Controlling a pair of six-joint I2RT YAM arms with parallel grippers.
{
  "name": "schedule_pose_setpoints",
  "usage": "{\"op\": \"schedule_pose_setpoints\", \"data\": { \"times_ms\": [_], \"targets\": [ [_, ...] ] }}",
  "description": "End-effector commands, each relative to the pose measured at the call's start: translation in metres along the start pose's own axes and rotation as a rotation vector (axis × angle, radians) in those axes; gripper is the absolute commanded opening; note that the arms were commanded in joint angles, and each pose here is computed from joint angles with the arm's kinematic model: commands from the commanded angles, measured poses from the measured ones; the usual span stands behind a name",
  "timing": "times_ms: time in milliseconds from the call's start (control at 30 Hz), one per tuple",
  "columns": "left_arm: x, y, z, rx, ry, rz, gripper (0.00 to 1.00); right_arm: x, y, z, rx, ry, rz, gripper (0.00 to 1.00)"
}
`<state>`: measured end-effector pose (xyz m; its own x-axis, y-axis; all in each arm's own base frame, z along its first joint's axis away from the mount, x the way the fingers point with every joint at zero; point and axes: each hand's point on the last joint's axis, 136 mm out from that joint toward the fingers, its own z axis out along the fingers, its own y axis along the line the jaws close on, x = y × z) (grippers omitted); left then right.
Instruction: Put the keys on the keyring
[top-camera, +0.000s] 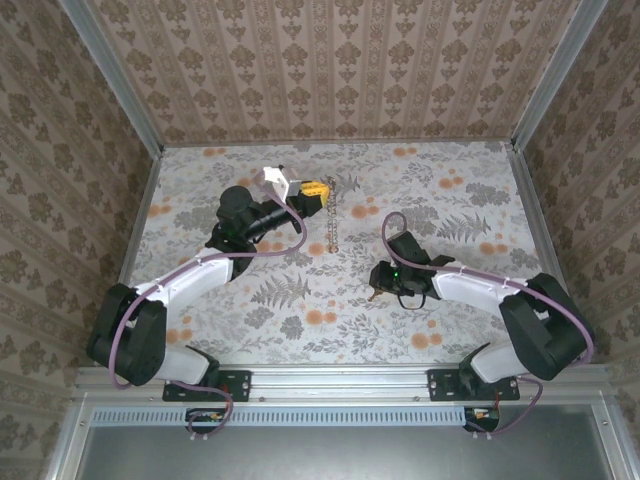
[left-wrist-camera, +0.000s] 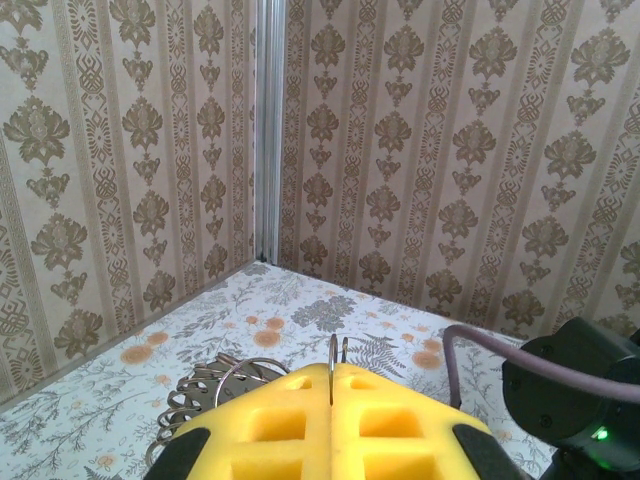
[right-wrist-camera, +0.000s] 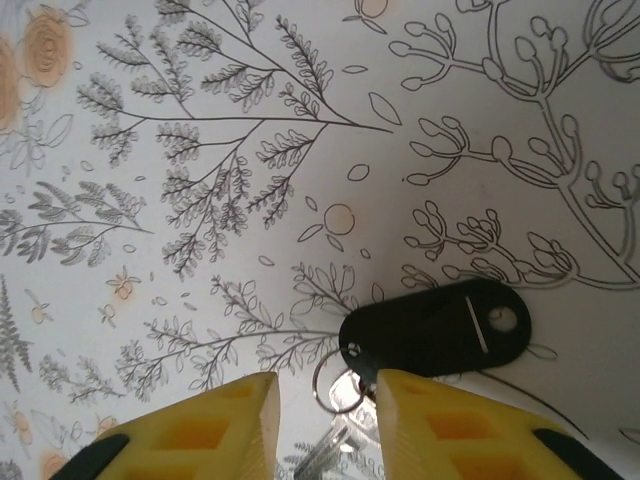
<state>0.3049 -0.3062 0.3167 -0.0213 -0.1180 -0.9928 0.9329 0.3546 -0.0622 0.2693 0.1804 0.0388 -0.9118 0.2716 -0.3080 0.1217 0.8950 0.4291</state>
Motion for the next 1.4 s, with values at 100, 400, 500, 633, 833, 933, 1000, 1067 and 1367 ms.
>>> {"op": "schedule_pose_setpoints", "data": {
  "times_ms": [100,400,500,633,833,933,1000,1067,1367],
  "targets": [
    [-0.016,-0.005,0.0,0.017,-0.047,0.022,0.0,-0.004,-0.006,-0.023,0.078,-0.02,-0.082,0.39],
    [-0.016,-0.005,0.0,0.016,-0.048,0.024,0.0,-0.003,-0.004,-0.023,0.228,0.014,-0.243,0.4],
    [-0.015,-0.005,0.0,0.014,-0.047,0.022,0.0,-0.002,-0.002,-0.02,0.266,0.024,-0.283,0.39],
    [-0.015,-0.005,-0.001,0.011,-0.048,0.026,0.0,0.0,-0.001,-0.015,0.303,0.035,-0.32,0.38],
    [-0.016,-0.005,-0.002,0.008,-0.048,0.029,0.0,0.002,0.004,-0.007,0.326,0.039,-0.366,0.37],
    [-0.015,-0.004,-0.002,0.008,-0.047,0.029,0.0,0.003,0.005,-0.004,0.335,0.044,-0.378,0.36],
    [-0.015,-0.004,-0.002,0.007,-0.048,0.028,0.0,0.003,0.005,-0.002,0.338,0.048,-0.381,0.36],
    [-0.015,-0.004,-0.002,0.006,-0.046,0.028,0.0,0.003,0.005,0.0,0.341,0.053,-0.385,0.35],
    [-0.015,-0.004,-0.003,0.005,-0.047,0.028,0.0,0.004,0.003,0.008,0.354,0.061,-0.387,0.3]
  ]
}}
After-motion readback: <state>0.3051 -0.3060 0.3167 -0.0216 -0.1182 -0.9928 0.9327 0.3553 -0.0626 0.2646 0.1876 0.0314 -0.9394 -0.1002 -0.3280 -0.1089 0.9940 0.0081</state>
